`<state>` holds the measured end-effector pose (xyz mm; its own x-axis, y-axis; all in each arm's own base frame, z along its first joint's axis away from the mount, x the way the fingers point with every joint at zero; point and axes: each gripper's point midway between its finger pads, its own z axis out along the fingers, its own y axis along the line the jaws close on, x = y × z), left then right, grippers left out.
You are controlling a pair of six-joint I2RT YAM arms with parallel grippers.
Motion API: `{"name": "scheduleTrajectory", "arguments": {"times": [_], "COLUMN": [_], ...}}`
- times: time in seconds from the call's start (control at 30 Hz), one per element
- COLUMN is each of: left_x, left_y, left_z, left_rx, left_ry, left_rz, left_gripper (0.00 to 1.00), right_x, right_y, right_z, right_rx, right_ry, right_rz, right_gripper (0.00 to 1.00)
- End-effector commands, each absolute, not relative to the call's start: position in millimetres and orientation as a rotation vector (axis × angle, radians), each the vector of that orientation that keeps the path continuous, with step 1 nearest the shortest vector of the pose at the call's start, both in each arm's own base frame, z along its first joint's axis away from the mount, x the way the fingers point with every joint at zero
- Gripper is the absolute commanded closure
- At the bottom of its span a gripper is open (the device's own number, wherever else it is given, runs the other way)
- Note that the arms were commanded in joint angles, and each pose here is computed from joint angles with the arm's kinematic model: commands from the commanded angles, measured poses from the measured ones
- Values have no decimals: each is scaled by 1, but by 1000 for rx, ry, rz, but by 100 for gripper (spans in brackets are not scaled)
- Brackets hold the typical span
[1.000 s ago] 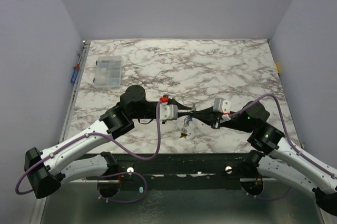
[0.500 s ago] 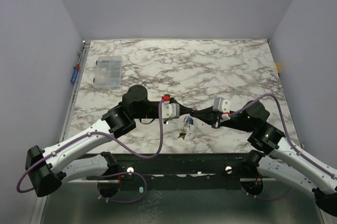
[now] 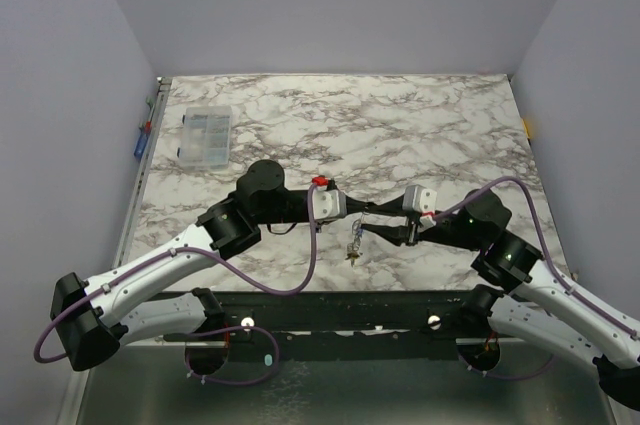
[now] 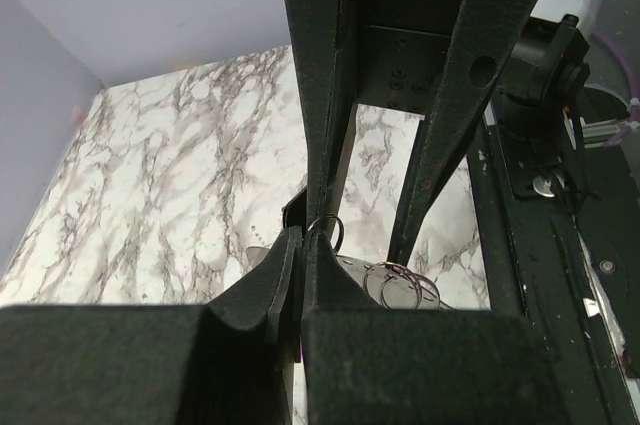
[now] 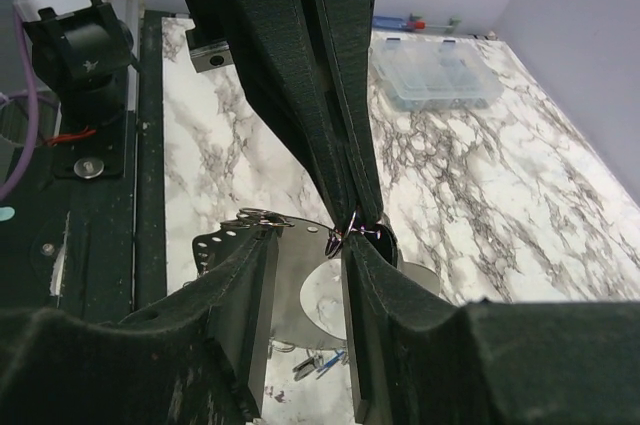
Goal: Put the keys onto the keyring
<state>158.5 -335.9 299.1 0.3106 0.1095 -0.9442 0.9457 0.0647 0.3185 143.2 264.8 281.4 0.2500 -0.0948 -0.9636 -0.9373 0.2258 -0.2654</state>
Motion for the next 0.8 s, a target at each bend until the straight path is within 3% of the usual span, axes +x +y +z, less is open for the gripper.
{"name": "scheduleTrajectory", "arguments": {"times": [0.0, 0.77], "left_x": [169, 170], "left_y": [-331, -329], "left_z": [298, 297], "left_rx": [1325, 1293], "left_ry": [1128, 1139], "left_rz": [-807, -813], "left_gripper": [100, 100], "right_x": [130, 142], "right_y": [265, 255], "right_z": [322, 308], "right_rx": [-1189, -1187], "right_ry": [1035, 1217], "right_rz": [834, 778], "right_gripper": [60, 62]}}
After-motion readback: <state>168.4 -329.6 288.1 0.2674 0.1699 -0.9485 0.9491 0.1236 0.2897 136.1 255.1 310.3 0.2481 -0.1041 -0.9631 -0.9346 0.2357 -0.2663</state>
